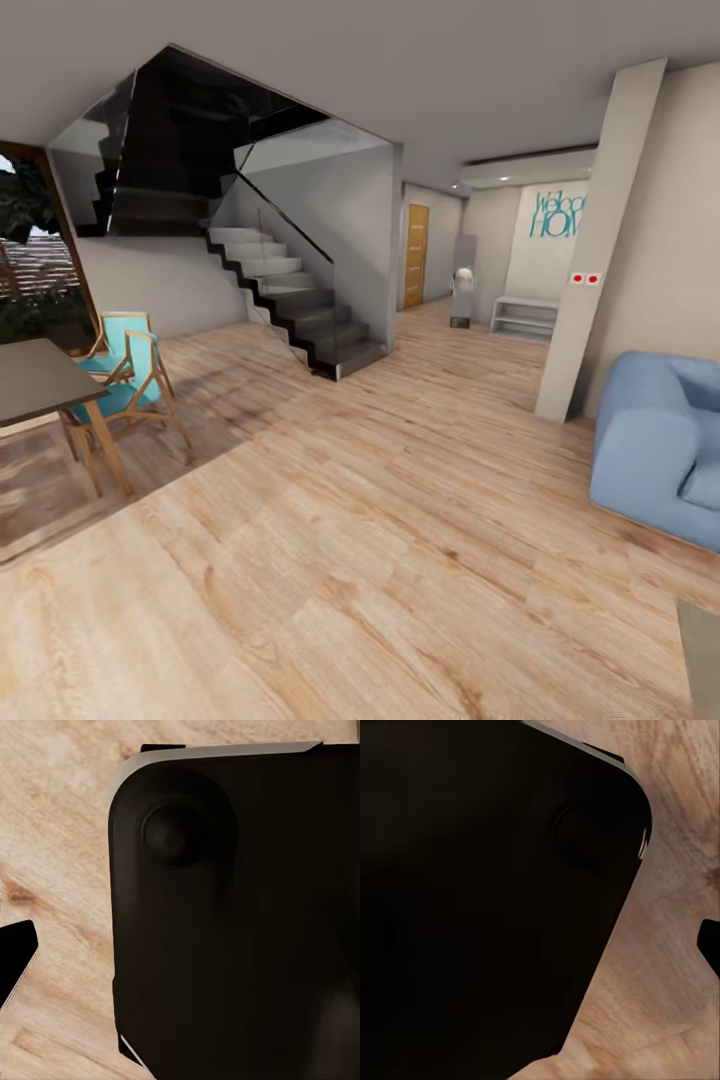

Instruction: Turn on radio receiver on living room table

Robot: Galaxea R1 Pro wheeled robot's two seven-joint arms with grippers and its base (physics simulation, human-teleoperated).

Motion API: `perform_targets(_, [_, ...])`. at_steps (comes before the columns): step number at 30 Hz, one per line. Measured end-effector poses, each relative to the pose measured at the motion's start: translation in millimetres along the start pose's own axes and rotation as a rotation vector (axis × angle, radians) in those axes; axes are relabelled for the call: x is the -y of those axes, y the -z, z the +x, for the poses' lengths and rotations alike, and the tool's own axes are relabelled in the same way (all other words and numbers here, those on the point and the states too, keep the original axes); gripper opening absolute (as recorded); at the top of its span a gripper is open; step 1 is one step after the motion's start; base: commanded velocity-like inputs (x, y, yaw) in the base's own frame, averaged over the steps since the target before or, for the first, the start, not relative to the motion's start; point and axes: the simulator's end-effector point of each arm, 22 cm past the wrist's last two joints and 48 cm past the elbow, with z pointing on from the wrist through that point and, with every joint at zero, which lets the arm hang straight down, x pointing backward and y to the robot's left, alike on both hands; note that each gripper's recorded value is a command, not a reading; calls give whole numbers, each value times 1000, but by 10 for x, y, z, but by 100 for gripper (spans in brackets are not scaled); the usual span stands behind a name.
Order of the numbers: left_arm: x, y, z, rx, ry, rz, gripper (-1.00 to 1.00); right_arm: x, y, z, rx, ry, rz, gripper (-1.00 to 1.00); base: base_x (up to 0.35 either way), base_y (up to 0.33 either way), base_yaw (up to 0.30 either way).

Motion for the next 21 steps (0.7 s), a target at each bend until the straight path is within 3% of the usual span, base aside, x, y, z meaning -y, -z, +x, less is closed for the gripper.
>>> perform_targets(21, [1, -1, -31, 8, 0, 0, 100, 10, 0, -29, 8, 0, 3, 100, 0, 0, -283])
